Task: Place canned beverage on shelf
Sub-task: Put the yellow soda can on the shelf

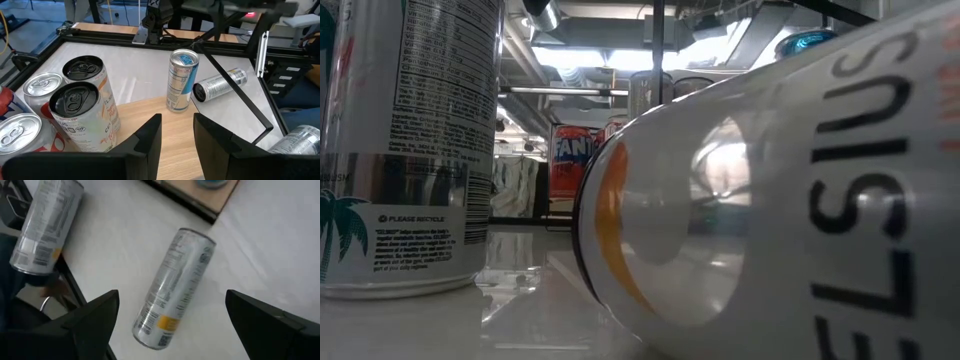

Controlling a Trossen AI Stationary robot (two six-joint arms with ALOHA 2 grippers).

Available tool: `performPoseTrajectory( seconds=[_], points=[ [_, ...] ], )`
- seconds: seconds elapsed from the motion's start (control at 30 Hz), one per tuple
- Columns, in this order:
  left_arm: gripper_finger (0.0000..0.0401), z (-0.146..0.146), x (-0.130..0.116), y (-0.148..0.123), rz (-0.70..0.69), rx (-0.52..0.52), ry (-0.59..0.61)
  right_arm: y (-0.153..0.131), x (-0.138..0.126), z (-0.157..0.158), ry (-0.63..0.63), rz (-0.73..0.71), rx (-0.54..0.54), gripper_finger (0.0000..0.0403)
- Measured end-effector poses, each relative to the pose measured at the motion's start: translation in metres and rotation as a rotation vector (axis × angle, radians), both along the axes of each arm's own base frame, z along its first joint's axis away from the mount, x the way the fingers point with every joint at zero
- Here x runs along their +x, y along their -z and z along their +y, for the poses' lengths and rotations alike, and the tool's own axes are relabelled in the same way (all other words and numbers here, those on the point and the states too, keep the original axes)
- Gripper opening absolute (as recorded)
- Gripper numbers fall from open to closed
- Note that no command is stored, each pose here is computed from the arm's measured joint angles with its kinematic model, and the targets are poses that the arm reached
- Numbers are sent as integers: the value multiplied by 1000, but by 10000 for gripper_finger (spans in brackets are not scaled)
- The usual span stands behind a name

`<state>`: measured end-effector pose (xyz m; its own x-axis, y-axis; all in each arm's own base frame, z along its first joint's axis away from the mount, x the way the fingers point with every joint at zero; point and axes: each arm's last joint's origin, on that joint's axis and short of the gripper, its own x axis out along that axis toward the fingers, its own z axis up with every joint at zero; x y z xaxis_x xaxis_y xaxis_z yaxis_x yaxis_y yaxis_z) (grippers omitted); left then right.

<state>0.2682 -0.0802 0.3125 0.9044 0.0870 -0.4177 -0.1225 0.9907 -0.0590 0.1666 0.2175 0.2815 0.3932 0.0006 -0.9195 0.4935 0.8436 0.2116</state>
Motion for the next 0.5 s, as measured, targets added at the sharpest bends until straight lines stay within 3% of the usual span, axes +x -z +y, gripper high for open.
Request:
performPoseTrajectory(
  seconds=[0.27,0.5],
  points=[
    [104,0,0,0,0,0,1,33,3,3,-9,-28,42,363],
    [104,0,0,0,0,0,0,44,5,6,-16,-69,94,363]
  ],
)
